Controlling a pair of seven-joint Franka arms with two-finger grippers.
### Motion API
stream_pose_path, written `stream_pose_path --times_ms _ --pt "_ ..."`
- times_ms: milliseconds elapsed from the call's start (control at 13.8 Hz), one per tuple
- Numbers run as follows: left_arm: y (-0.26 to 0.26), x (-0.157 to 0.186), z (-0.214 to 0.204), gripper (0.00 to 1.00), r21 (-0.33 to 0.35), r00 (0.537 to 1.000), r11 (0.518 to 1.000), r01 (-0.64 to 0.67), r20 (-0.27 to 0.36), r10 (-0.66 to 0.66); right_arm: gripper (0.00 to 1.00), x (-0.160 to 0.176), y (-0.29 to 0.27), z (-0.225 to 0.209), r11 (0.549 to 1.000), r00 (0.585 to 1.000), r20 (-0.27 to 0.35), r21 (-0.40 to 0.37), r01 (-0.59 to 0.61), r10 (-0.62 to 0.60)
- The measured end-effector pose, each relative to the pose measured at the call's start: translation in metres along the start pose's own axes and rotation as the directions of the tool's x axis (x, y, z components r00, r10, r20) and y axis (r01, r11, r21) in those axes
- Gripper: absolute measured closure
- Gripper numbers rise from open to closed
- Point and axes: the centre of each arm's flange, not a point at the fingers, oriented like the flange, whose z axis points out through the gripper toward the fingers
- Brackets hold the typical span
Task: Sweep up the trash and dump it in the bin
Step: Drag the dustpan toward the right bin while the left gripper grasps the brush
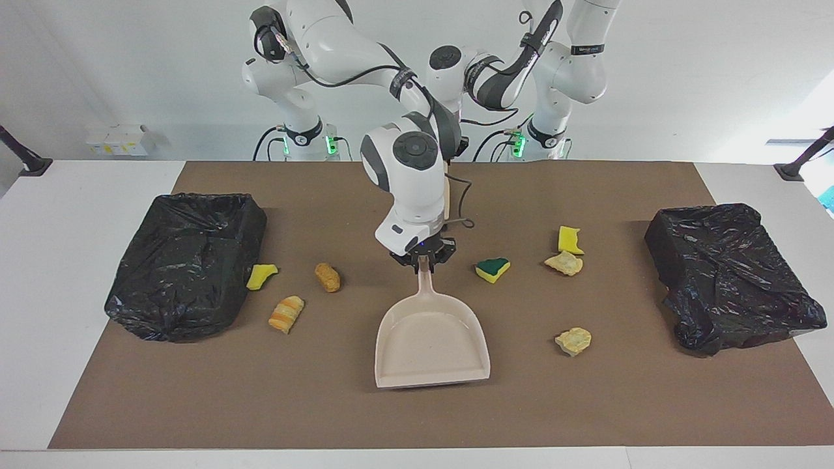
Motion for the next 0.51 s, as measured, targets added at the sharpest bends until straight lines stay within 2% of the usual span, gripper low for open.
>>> stream_pose_path --times_ms 290,507 --pt "-0.015 0.017 -0.033 0.74 0.085 0.994 0.995 0.056 0.086 -0.063 0.69 -0.003 0.05 -0.026 0.977 0.976 0.024 0.002 0.214 -0.214" --pt "-0.06 0.036 -0.059 0.74 0.143 0.974 0.978 0.149 0.148 -0.17 0.69 -0.005 0.077 -0.037 0.926 0.925 0.038 0.01 0.377 -0.377"
